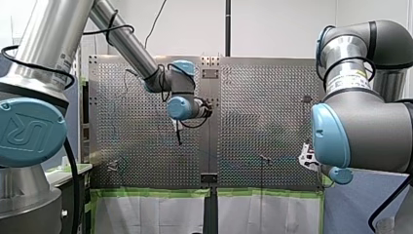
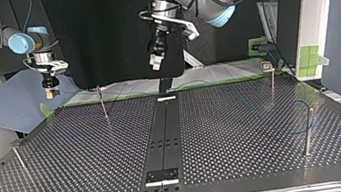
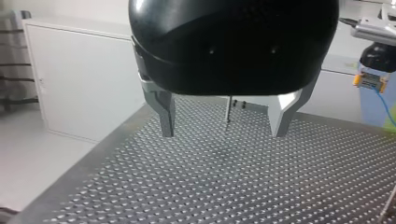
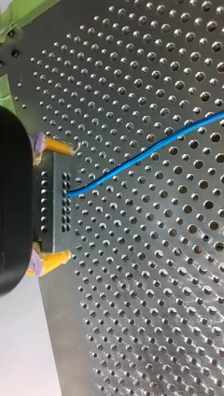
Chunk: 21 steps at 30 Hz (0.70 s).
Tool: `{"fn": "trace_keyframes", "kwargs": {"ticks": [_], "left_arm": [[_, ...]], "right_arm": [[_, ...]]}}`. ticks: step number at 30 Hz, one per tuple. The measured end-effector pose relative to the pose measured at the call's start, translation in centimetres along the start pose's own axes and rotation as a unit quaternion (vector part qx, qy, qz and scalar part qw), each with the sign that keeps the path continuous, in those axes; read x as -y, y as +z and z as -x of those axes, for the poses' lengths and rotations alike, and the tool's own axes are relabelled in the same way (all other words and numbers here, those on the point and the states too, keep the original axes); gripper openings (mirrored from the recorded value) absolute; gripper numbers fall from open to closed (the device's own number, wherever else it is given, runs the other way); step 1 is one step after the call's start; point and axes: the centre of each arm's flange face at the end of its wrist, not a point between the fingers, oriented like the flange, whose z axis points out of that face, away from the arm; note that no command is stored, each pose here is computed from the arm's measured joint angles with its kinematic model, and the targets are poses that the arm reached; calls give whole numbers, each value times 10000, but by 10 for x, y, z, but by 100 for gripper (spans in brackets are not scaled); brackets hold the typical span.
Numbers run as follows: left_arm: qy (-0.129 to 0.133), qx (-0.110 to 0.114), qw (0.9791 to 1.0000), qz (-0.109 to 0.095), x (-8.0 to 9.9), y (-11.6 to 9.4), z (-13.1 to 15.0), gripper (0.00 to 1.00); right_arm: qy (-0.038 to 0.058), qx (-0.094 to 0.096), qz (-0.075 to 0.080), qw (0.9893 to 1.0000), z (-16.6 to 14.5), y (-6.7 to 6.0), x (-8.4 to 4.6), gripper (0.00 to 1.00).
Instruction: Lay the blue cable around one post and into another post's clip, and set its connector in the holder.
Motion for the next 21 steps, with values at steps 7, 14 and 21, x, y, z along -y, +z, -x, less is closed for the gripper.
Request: {"fn": "trace_keyframes", "kwargs": {"ticks": [7, 14, 21], "left_arm": [[-87, 290, 9995, -26, -10, -18, 16, 100], [-30, 194, 9998, 71, -26, -37, 6, 100], [116, -89, 9997, 175, -41, -58, -13, 100]], "right_arm": [[8, -10, -7, 10000, 0, 0, 0, 0], [13, -18, -17, 10000, 0, 0, 1, 0], [12, -22, -19, 10000, 0, 1, 1, 0]]}}
